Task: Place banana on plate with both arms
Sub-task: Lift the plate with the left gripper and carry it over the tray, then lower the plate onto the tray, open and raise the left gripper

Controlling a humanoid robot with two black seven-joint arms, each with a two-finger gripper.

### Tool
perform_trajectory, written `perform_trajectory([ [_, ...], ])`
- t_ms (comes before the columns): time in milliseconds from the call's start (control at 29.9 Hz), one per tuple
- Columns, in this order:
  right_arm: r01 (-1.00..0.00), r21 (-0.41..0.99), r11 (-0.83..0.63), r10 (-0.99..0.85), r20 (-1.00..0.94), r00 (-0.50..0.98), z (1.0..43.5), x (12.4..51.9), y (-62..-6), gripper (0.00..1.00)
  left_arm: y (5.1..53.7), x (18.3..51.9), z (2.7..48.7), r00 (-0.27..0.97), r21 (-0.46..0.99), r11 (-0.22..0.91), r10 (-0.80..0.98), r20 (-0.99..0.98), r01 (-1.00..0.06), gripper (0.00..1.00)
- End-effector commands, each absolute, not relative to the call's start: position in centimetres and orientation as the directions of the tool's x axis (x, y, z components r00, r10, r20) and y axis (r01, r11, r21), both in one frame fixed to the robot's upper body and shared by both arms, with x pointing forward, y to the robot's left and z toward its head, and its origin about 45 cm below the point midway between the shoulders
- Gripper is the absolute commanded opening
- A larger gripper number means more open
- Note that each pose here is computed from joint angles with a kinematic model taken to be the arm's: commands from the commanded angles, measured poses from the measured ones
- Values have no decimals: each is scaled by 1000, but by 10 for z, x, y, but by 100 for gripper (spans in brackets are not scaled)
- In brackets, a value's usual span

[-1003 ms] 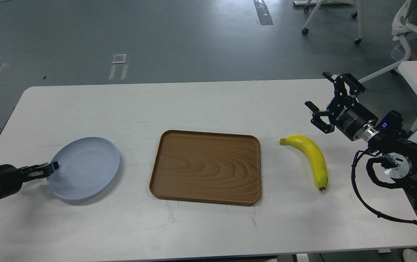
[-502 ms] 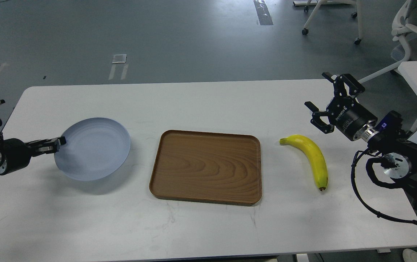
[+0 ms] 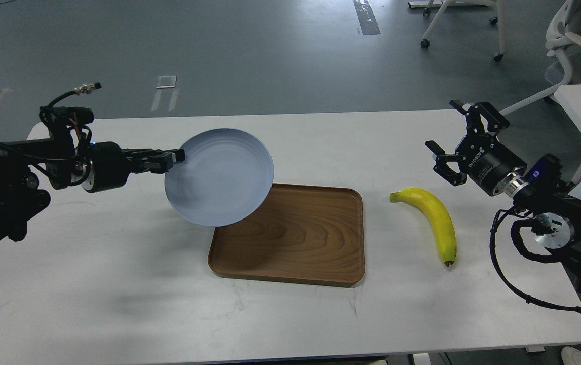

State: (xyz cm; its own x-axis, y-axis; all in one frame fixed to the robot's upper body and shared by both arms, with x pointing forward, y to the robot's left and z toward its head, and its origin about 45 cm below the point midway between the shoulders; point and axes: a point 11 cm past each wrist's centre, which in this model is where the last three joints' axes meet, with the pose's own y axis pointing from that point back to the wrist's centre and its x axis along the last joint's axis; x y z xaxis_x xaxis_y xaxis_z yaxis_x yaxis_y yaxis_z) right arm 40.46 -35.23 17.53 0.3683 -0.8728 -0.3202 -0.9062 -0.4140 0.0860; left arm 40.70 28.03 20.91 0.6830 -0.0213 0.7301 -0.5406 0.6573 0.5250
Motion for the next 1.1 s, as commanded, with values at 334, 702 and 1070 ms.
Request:
perform_trajectory([
  [334, -906, 88, -413, -874, -319, 368, 175, 404, -353, 100, 208, 409, 161, 726, 569, 686, -86, 682, -453, 0],
  [702, -907, 87, -412, -874, -319, 366, 175, 405, -353, 100, 196, 398, 130, 740, 612, 671, -137, 658, -419, 0],
  [1070, -906, 89, -413, -874, -320, 367, 174, 404, -353, 100, 192, 403, 122, 742, 617, 656, -127, 658, -435, 0],
])
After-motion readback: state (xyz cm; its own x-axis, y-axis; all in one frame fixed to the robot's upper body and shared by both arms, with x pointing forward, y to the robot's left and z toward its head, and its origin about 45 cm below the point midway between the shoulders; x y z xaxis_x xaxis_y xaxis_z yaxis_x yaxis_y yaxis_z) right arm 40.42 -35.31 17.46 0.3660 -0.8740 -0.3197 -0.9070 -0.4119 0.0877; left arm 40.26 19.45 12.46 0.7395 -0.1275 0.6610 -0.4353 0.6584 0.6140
